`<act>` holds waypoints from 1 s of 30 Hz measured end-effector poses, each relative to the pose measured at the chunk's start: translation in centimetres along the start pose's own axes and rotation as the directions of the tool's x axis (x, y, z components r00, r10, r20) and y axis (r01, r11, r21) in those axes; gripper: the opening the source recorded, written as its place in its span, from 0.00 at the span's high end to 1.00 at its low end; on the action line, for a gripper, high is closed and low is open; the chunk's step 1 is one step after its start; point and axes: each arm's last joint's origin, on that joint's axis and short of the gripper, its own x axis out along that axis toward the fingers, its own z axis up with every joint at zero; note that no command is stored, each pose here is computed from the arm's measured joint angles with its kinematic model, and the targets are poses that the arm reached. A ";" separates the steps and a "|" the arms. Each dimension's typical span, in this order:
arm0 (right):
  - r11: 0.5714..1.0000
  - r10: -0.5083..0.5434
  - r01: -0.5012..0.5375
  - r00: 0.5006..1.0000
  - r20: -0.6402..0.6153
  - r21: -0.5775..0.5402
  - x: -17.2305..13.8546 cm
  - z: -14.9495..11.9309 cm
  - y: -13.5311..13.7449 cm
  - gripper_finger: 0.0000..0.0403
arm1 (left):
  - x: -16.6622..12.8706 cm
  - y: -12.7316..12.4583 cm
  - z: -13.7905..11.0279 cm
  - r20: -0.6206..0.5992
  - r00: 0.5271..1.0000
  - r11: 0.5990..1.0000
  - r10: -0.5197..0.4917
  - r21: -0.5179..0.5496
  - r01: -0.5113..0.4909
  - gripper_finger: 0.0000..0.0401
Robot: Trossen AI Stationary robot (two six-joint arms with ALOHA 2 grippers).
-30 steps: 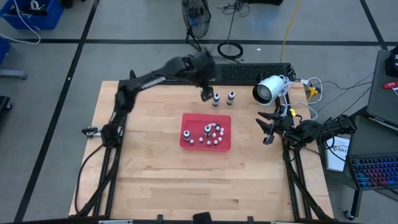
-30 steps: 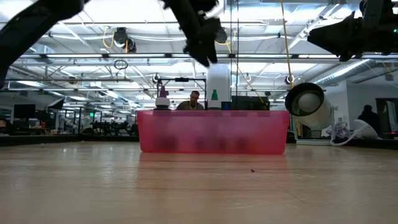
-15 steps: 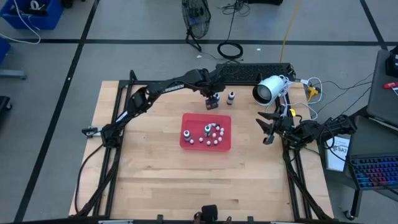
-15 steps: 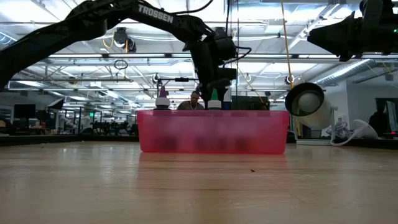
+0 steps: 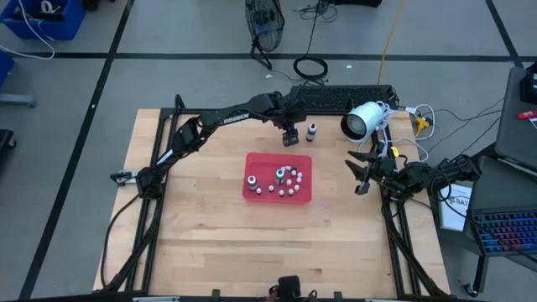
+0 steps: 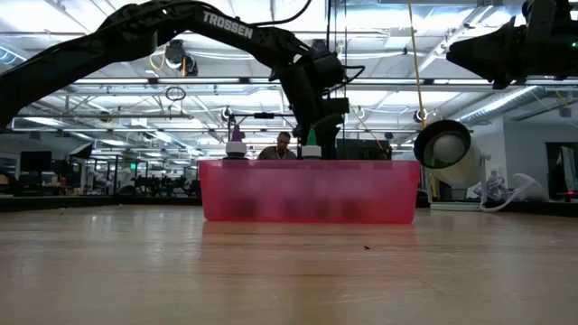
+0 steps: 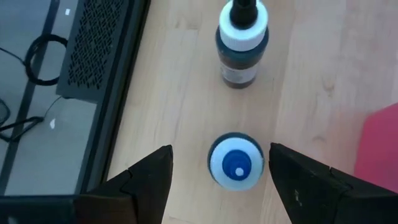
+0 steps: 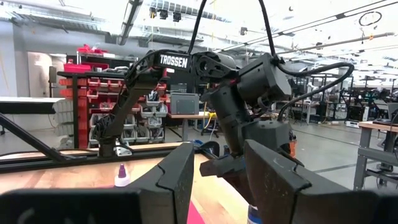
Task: Pick & Place food coloring
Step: Put the large blue food coloring bottle into the red bin
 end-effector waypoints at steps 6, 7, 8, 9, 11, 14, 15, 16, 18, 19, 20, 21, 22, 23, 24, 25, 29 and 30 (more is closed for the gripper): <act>1.000 0.000 0.000 1.000 0.000 0.000 0.0 0.0 0.0 0.67 | 1.1 -0.4 -0.7 -0.012 0.999 0.999 -0.052 0.000 0.052 0.37; 1.000 0.000 0.000 1.000 0.000 0.000 0.0 0.0 0.0 0.67 | 1.4 -0.4 -0.9 -0.013 0.999 0.999 -0.052 0.001 0.053 0.38; 1.000 0.000 0.000 1.000 0.000 0.001 0.0 0.0 0.0 0.67 | 1.7 -0.5 -1.0 -0.013 0.999 0.999 -0.053 0.006 0.053 0.39; 1.000 0.000 0.000 1.000 0.000 0.000 0.0 0.0 0.0 0.67 | 2.0 -0.6 -1.2 -0.018 0.998 0.999 -0.054 0.009 0.054 0.39; 1.000 0.000 0.000 1.000 0.000 0.000 0.0 0.0 0.0 0.67 | 2.3 -0.6 -1.5 -0.024 0.998 0.998 -0.055 0.007 0.055 0.40; 1.000 0.000 0.000 1.000 0.000 0.000 0.0 0.0 0.0 0.67 | 2.5 -0.6 -1.5 -0.008 0.999 0.999 -0.051 0.008 0.051 0.42; 1.000 0.000 0.000 1.000 0.000 0.000 0.0 0.0 0.0 0.67 | 2.5 -0.6 -1.4 -0.007 0.999 0.999 -0.051 0.008 0.051 0.43; 1.000 0.000 0.000 1.000 0.000 0.000 0.0 0.0 0.0 0.67 | 2.5 -0.6 -1.4 -0.007 0.999 0.999 -0.050 0.007 0.050 0.43; 1.000 0.000 0.000 1.000 0.000 0.001 0.0 0.0 0.0 0.67 | 2.5 -0.6 -1.5 -0.007 0.999 0.999 -0.050 0.007 0.050 0.45; 1.000 0.000 0.000 1.000 0.000 0.000 0.0 0.0 0.0 0.67 | 2.6 -0.5 -1.5 -0.008 0.999 0.999 -0.050 0.006 0.050 0.46; 1.000 0.000 0.000 1.000 0.000 0.001 0.0 0.0 0.0 0.67 | 2.6 -0.5 -1.5 -0.008 0.999 0.999 -0.050 0.005 0.050 0.47; 1.000 0.000 0.000 1.000 0.000 0.000 0.0 0.0 0.0 0.67 | 2.6 -0.5 -1.5 -0.010 0.999 0.999 -0.050 0.005 0.050 0.49; 1.000 0.000 0.000 1.000 0.000 0.000 0.0 0.0 0.0 0.67 | 2.6 -0.5 -1.5 -0.013 0.999 0.999 -0.050 0.005 0.050 0.51; 1.000 0.000 0.000 1.000 0.000 0.000 0.0 0.0 0.0 0.67 | 2.6 -0.5 -1.5 -0.015 0.999 0.999 -0.047 0.005 0.047 0.54; 1.000 0.000 0.000 1.000 0.000 0.000 0.0 0.0 0.0 0.67 | 2.6 -0.5 -1.5 -0.016 0.999 0.999 -0.042 0.008 0.042 0.58; 1.000 0.000 0.000 1.000 0.000 0.001 0.0 0.0 0.0 0.67 | 2.6 -0.5 -1.6 -0.019 0.999 0.999 -0.029 0.014 0.029 0.62; 1.000 0.000 0.000 1.000 0.000 0.000 0.0 0.0 0.0 0.67 | 1.6 -0.6 -1.3 -0.024 0.999 0.999 0.026 0.044 -0.025 0.65; 1.000 0.000 0.000 1.000 0.000 0.000 0.0 0.0 0.0 0.67 | 1.0 -0.7 -1.1 -0.019 0.999 0.998 0.026 0.055 -0.025 0.65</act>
